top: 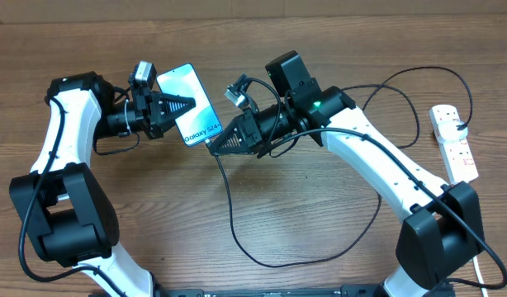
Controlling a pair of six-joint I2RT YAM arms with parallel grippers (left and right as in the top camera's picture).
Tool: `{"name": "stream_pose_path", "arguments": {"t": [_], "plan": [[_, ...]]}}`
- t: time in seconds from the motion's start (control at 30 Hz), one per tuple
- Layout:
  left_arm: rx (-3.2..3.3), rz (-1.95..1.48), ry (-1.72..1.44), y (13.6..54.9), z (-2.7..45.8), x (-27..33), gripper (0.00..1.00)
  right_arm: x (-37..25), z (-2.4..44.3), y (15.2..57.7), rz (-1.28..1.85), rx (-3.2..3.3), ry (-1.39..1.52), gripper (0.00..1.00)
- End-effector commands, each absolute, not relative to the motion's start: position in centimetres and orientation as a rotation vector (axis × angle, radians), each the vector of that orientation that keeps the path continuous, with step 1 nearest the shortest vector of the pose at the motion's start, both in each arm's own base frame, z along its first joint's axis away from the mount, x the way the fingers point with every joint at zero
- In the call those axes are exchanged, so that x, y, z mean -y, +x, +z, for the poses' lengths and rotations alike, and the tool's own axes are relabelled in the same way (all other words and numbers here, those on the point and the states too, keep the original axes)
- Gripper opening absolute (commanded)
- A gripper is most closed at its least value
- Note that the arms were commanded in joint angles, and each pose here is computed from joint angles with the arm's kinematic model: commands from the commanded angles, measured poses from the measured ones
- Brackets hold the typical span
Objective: Plug charger to phone and switch on socket
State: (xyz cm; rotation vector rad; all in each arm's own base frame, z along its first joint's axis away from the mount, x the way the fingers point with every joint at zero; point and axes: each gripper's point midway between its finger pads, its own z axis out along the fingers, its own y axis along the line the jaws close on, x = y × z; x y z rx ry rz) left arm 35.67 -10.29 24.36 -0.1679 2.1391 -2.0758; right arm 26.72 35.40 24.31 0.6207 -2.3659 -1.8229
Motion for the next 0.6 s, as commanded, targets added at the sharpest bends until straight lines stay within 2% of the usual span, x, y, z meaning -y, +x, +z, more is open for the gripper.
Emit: {"name": "stream_pose_path", "arguments": {"t": [0.0, 0.57], "plan": [[-2.082, -2.087, -0.136, 35.6, 25.9, 10.5, 0.04, -35.8, 23.5, 27.2, -1.773, 2.443, 0.592, 0.04], [-2.077, -2.081, -0.127, 35.6, 25.9, 10.4, 0.04, -36.0, 24.8, 25.9, -1.845, 2.322, 0.671, 0.04]]}}
